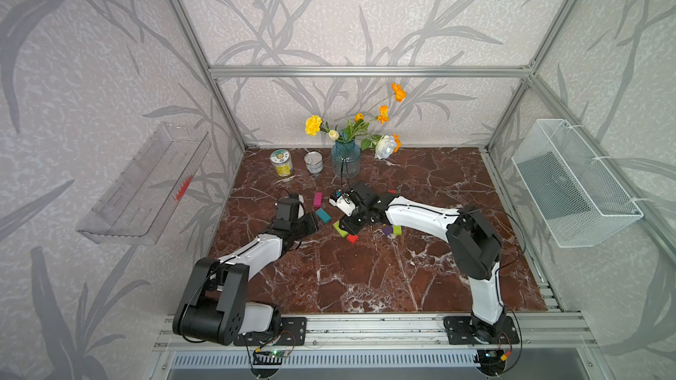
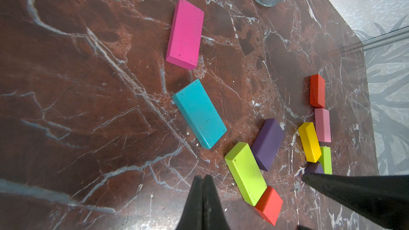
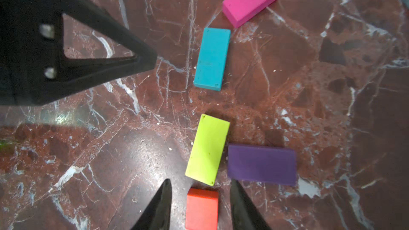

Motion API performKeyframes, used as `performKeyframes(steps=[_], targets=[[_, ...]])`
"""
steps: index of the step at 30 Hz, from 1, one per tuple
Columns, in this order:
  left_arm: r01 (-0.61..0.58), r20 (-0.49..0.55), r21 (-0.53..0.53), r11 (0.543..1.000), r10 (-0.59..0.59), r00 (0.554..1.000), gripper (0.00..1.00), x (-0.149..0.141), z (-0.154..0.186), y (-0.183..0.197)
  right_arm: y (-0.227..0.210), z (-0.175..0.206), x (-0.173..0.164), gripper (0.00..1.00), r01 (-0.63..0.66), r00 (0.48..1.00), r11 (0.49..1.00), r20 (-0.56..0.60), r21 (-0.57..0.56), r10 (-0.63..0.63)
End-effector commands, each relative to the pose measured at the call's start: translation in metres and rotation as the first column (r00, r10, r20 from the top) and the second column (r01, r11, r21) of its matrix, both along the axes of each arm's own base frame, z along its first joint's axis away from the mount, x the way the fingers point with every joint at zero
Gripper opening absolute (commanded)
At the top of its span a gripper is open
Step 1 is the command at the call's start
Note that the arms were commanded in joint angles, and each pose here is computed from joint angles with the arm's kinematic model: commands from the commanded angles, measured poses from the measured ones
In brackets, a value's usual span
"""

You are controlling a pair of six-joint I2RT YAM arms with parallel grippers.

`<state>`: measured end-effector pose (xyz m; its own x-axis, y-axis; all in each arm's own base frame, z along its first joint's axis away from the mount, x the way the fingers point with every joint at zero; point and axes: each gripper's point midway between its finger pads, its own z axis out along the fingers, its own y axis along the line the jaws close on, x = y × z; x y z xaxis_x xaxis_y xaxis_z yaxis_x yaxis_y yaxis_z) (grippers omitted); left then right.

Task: Assemble the letter v with building blocks
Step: Assemble the building block at the center of the board.

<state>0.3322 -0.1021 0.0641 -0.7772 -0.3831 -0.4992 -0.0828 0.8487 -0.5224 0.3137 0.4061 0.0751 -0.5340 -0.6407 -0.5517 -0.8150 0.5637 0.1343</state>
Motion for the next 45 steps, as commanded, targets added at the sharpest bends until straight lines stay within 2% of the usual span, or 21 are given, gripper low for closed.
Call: performKeyframes(steps=[1,7,31,38,45], targets=[[0.014,-0.022,0.007,1.000,-0.014,1.000,0.01,-0.006,-0.007,0.002,-0.006,-0.018,-0.006,0.45,0.000,1.000,0.997,-0.022,-0.074,-0.001],[0.017,-0.029,0.000,1.000,-0.017,0.999,0.01,-0.005,-0.009,0.000,-0.011,-0.027,-0.008,0.48,0.022,0.999,0.995,-0.025,-0.102,-0.024],[0.019,-0.059,0.013,1.000,-0.018,0.998,0.02,-0.010,-0.021,0.002,-0.003,-0.053,-0.009,0.48,0.064,0.993,0.991,-0.088,-0.119,-0.075],[0.015,-0.065,0.013,1.000,-0.014,0.998,0.09,-0.012,-0.024,0.003,0.002,-0.056,-0.008,0.49,0.075,0.991,0.990,-0.099,-0.115,-0.087],[0.018,-0.072,-0.008,1.000,-0.018,0.997,0.23,-0.011,-0.027,0.000,-0.002,-0.063,-0.004,0.45,0.083,0.992,0.984,-0.081,-0.160,-0.097]])
